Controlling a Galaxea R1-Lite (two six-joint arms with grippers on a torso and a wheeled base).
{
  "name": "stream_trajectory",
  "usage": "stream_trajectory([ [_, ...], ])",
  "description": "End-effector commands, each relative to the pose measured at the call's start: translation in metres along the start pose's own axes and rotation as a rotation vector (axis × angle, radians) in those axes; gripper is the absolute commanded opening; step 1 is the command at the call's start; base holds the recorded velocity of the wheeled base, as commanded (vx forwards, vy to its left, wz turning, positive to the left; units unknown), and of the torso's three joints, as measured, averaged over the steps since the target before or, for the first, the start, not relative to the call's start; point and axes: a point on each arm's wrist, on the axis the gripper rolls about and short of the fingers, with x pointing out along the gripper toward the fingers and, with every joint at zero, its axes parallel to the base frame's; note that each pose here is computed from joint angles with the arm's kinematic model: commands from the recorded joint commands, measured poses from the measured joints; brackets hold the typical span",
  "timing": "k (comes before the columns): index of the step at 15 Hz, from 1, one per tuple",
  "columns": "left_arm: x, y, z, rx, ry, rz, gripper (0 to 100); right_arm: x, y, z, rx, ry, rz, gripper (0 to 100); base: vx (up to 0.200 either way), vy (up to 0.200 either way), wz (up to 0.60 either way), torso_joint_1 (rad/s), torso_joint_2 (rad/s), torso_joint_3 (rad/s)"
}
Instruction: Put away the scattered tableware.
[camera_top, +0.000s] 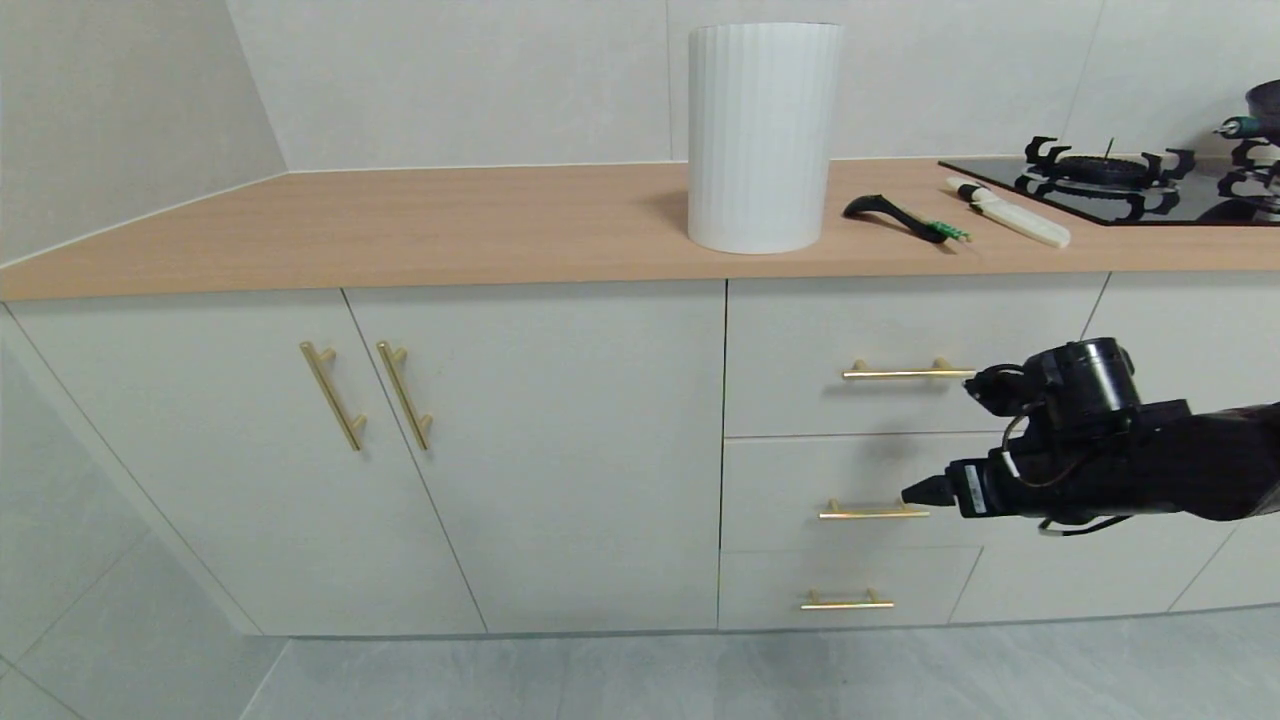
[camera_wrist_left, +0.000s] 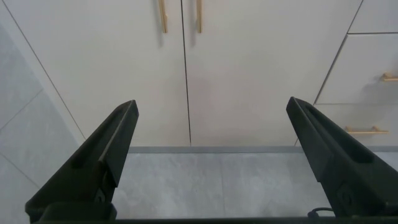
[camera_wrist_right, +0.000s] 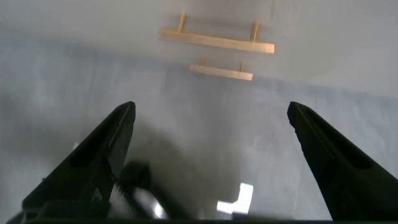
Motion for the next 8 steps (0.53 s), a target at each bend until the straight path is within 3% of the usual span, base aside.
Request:
stream_trajectory([
  [1,0.000,0.000,0.000,-0.001,0.001,0.000,100,0.054,-0.007,-0.032,0.002,0.052,-0.043,100,0.000,0.000,0.00,0.000,0.00,0.000],
  [3,0.000,0.000,0.000,-0.001,0.001,0.000,100,0.069,-0.008,-0.039,-0.002,-0.032,-0.045,100,0.000,0.000,0.00,0.000,0.00,0.000],
  [8,0.000,0.000,0.000,-0.001,0.001,0.000,100,0.102,-0.012,-0.051,-0.001,-0.091,-0.095,100,0.000,0.000,0.00,0.000,0.00,0.000],
])
